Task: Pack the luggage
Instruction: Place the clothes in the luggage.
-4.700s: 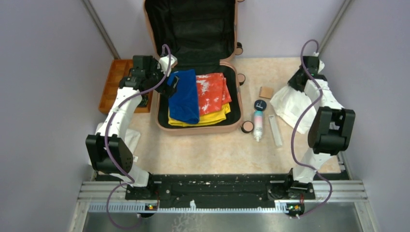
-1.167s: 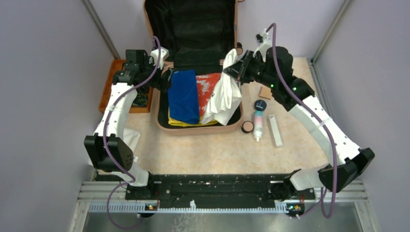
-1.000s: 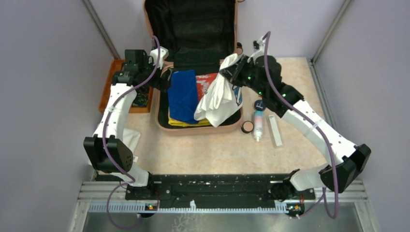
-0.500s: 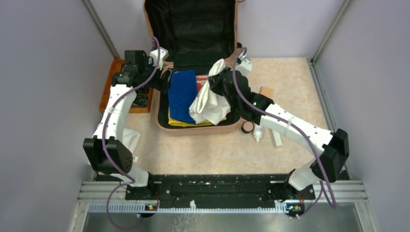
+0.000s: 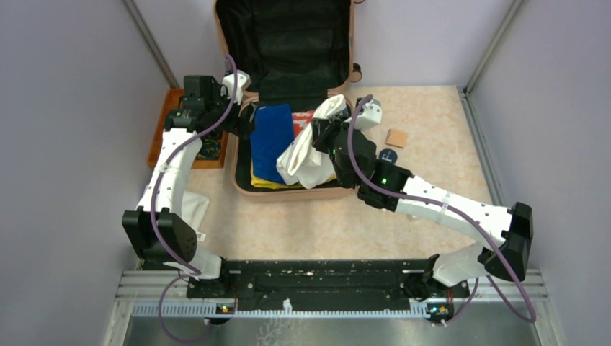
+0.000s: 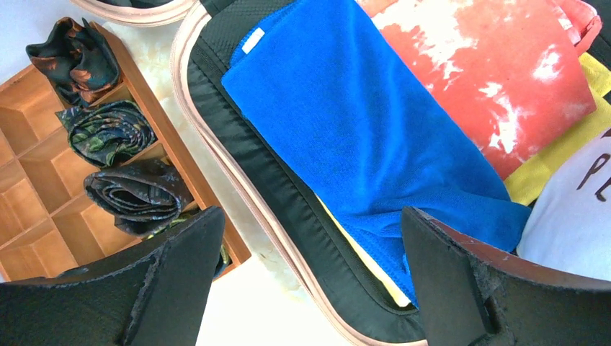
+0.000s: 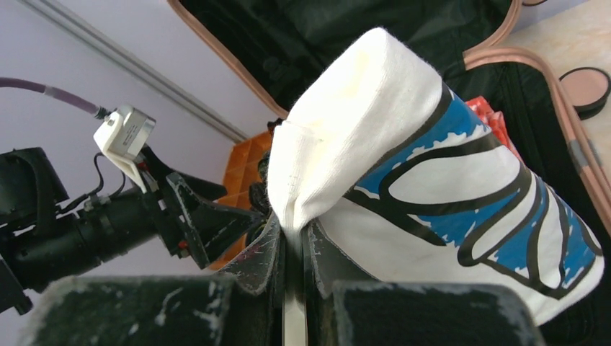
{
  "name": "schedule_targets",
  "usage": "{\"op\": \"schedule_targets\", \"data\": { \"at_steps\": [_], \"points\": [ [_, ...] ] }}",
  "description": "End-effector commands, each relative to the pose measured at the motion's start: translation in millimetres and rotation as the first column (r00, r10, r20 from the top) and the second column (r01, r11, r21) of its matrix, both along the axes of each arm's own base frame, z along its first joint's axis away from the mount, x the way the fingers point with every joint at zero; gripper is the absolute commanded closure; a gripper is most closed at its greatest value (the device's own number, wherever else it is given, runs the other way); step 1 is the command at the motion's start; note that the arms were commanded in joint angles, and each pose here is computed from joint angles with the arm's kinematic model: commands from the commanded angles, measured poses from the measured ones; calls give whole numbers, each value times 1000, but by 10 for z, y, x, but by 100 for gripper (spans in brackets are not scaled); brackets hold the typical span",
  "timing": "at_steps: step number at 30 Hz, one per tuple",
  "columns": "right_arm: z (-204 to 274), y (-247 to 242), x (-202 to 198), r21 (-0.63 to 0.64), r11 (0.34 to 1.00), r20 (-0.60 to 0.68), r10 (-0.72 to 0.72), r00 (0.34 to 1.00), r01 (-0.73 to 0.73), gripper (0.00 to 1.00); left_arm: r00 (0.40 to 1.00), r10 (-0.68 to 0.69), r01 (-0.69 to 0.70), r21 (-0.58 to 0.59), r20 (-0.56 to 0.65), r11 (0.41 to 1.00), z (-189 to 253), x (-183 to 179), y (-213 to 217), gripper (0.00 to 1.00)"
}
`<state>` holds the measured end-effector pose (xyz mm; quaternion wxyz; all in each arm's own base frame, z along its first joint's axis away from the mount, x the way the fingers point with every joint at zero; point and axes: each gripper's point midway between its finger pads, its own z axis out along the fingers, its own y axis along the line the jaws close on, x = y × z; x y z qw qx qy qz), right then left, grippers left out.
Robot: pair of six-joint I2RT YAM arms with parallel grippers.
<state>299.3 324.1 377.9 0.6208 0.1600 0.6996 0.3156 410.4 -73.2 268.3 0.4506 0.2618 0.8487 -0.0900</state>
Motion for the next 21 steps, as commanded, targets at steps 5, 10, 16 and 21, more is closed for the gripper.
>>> {"op": "schedule_targets", "data": {
  "at_steps": [5,10,16,21],
  "points": [
    [28,-26,376,106,990,6,-93,996,92,100,999,-9,10,-21,47,1000,133,-14,-41,1],
    [-589,-10,1031,157,979,-160,-107,981,132,100,999,-11,12,-20,45,1000,106,0,-44,1],
    [-958,2,1743,138,969,-214,-172,961,204,97,999,-17,18,-23,38,1000,66,15,-58,1],
    [-1189,311,2206,195,975,-236,-62,970,110,89,998,-50,51,-38,38,998,81,-7,-134,1]
  ]
}}
